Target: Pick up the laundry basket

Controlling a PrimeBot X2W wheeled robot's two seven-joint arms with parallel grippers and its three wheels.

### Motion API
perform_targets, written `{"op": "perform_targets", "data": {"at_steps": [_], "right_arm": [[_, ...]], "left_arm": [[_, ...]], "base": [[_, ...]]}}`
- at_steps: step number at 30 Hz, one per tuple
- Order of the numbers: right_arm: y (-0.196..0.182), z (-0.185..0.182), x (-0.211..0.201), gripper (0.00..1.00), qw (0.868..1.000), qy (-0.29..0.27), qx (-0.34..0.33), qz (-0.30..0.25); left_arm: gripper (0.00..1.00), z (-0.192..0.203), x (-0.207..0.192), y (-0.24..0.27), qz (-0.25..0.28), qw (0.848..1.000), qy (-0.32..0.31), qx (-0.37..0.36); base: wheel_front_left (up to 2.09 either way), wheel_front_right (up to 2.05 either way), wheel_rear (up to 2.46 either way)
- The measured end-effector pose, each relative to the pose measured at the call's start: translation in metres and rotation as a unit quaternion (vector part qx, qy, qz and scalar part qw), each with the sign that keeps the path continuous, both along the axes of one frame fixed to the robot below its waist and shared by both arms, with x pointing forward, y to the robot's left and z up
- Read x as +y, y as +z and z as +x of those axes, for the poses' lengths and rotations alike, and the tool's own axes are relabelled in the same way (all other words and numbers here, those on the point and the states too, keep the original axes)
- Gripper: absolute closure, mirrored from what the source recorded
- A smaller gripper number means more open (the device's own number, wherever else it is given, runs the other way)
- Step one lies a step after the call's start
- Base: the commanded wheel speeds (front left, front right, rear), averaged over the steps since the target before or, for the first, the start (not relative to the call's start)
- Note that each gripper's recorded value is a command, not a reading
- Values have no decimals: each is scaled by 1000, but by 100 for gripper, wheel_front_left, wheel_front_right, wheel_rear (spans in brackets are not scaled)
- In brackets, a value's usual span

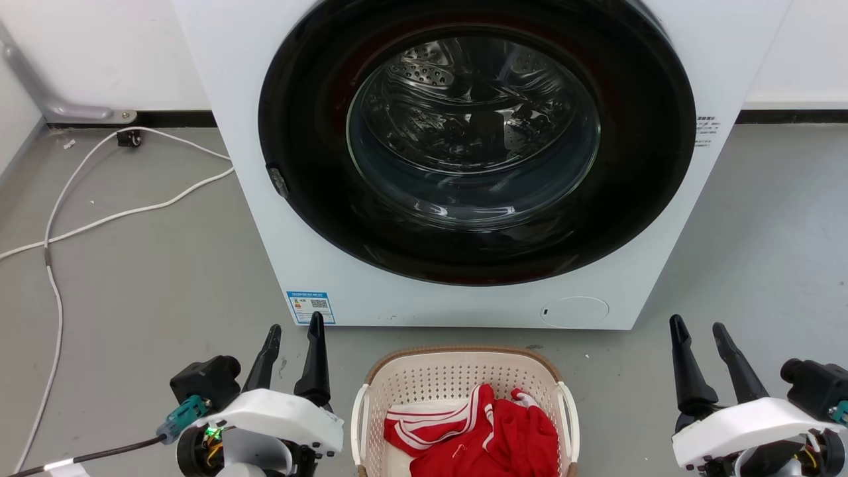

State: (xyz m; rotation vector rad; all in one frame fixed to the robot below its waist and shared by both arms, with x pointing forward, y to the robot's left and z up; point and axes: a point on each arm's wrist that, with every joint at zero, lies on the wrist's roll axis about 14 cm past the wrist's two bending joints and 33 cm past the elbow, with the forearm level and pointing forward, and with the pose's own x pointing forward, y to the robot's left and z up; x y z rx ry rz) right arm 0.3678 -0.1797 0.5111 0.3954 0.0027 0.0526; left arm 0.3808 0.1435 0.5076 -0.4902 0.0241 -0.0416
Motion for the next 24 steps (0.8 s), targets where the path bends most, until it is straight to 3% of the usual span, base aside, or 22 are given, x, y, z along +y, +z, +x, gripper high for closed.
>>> {"op": "perform_targets", "data": {"at_steps": [24], "right_arm": [[0,-3,6,0,992,13,-9,-123]], "left_arm": [[0,-2,-3,8,120,992,0,-37]], "base": [[0,0,0]]}}
